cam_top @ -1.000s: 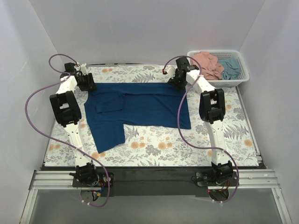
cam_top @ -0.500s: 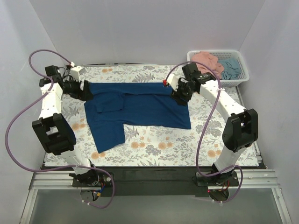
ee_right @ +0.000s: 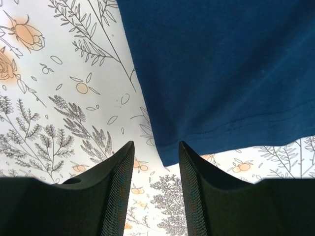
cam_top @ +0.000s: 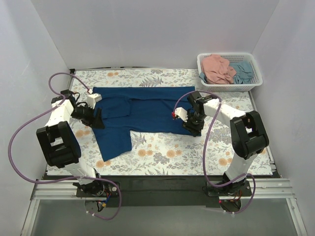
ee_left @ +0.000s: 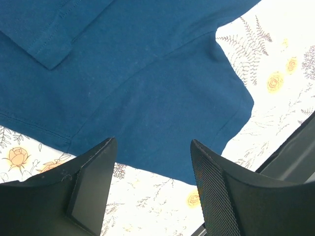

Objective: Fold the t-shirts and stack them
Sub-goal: Fold the tshirt

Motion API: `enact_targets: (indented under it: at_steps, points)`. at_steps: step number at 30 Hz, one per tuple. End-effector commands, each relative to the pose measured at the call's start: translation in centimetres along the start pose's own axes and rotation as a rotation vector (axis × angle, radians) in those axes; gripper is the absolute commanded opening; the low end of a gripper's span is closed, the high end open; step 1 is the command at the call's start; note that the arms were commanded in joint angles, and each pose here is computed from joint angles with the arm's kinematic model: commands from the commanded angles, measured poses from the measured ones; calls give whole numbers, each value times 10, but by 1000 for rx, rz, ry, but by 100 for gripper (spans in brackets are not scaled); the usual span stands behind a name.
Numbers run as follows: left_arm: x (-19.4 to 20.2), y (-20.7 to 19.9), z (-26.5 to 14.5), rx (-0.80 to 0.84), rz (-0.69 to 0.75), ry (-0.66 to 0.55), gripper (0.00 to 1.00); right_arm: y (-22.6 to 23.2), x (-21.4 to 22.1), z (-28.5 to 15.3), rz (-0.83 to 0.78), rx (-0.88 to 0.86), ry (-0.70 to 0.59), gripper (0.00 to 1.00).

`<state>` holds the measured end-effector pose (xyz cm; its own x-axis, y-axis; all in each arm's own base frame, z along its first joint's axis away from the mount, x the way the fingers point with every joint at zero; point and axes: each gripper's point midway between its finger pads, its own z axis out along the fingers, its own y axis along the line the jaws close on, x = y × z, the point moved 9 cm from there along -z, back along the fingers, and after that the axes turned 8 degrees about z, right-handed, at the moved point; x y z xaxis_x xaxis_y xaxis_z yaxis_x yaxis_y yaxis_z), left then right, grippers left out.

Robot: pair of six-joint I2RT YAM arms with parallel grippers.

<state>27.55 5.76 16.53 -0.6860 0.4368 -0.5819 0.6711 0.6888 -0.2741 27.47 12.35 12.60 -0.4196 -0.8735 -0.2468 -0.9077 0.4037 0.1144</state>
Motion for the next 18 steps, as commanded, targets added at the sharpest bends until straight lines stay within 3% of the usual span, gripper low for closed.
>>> enact_targets:
  at_steps: [1,10,13,16,18]
  points:
    - [-5,-9,-9,-51,72,-20,60,-2,2,5,-18,35,0,47]
    - [1,-13,-8,-76,92,-7,60,-2,19,26,-24,74,47,45]
    - [5,-17,-7,-83,125,5,60,-1,22,31,-23,82,60,38]
    - [11,-21,-5,-94,208,21,58,-2,21,33,-18,92,61,22]
    - [20,-26,2,-83,314,57,54,-3,19,33,-10,100,63,2]
